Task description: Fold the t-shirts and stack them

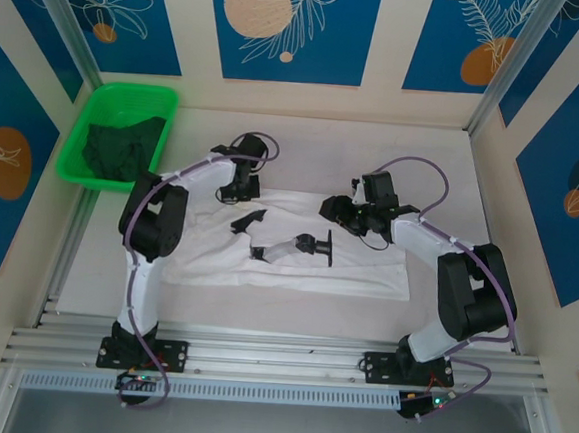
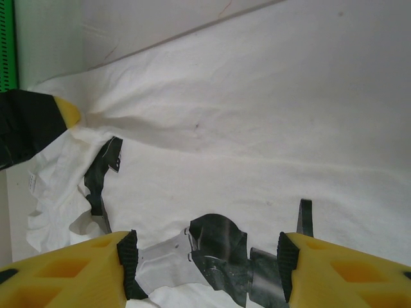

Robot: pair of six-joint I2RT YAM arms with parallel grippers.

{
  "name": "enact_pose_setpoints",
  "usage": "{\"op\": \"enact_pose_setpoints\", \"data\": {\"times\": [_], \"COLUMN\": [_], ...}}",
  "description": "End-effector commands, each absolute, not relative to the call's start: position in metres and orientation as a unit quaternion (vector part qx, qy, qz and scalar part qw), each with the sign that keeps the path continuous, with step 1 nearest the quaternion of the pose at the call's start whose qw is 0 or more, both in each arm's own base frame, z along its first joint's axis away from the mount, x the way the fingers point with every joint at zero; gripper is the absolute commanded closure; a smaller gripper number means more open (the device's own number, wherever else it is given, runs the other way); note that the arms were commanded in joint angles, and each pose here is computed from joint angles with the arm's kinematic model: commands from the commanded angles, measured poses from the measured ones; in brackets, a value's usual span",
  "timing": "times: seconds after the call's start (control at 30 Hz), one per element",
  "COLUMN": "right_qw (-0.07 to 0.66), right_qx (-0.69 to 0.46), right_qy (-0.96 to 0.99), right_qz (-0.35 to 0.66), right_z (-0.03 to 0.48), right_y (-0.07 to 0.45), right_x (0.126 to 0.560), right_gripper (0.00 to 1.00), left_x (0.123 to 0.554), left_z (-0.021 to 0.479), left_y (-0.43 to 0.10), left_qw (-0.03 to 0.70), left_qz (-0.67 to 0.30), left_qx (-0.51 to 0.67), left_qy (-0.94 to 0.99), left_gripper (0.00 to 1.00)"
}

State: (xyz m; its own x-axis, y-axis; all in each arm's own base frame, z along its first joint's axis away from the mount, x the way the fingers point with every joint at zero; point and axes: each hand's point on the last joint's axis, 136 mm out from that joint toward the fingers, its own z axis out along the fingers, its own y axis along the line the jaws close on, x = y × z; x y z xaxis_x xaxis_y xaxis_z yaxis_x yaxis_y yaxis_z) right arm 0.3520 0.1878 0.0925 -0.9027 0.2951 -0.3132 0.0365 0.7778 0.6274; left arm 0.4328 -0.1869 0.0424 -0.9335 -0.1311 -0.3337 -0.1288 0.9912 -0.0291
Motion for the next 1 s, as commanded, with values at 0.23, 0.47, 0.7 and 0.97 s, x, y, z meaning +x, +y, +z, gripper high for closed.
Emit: {"op": "enact_pose_setpoints", "data": {"times": [0.23,0.47,0.7,0.97], "right_qw": [0.206,0.203,0.194,0.192], "right_qx": [0.08,0.083,0.082,0.081], "right_qy": [0.92,0.921,0.922,0.924], "right_qz": [0.324,0.321,0.323,0.321], "right_z": [0.1,0.097,0.094,0.092], "right_y": [0.191,0.19,0.193,0.194], "right_x": [0.357,0.357,0.357,0.357], "right_gripper": [0.39,0.39,0.39,0.39], "left_x": [0.373,0.349,0.372,0.376], "left_z": [0.074,0.114,0.143,0.102], "left_y": [-0.206,-0.211,-0.166,-0.174], "left_qw": [0.276,0.332,0.311,0.192], "left_qz": [0.009,-0.02,-0.057,-0.18], "left_qx": [-0.147,-0.131,-0.145,-0.182], "left_qy": [0.95,0.934,0.938,0.947], "left_gripper": [0.76,0.56,0.31,0.26]}}
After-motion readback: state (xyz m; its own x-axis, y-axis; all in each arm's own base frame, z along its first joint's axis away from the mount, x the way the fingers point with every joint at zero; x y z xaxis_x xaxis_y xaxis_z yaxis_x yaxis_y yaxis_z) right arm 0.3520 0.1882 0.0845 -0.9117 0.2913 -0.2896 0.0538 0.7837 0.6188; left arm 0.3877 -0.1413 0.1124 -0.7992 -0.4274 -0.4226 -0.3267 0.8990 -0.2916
